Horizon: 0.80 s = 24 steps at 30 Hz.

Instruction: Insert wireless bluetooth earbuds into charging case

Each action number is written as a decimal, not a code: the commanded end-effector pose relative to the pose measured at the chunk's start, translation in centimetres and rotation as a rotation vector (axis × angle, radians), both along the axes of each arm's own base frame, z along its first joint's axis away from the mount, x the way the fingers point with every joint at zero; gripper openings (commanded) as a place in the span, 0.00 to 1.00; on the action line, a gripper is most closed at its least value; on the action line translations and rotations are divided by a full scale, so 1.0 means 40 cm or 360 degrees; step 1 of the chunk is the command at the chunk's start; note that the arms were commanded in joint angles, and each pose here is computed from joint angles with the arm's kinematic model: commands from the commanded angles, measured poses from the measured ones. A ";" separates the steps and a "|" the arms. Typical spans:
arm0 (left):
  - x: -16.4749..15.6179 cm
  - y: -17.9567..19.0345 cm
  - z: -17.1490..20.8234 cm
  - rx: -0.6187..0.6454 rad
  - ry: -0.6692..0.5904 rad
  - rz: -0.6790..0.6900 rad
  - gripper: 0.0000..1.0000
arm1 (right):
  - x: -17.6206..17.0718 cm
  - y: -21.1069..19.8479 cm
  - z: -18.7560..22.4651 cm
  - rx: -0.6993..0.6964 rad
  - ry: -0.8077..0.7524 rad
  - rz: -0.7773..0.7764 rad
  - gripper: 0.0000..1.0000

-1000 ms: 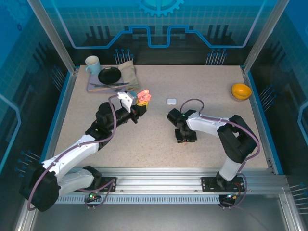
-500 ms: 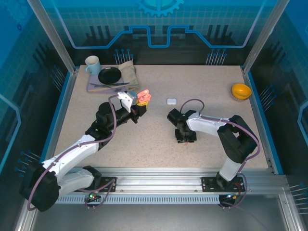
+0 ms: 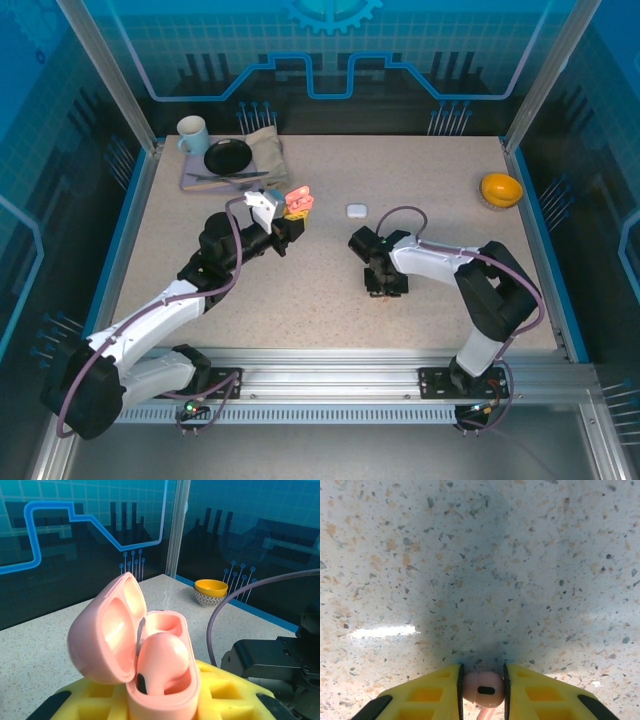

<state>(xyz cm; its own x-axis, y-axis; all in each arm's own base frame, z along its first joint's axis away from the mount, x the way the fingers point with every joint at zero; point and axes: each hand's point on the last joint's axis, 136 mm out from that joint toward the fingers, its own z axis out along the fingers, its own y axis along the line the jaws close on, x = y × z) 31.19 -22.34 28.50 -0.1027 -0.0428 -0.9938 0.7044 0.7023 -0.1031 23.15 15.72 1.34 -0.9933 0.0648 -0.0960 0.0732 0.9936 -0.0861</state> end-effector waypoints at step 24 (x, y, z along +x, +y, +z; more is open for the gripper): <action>-0.044 -0.030 0.033 -0.0051 -0.0020 -0.0204 0.00 | 0.216 0.126 0.731 0.0743 -0.1382 0.0228 0.27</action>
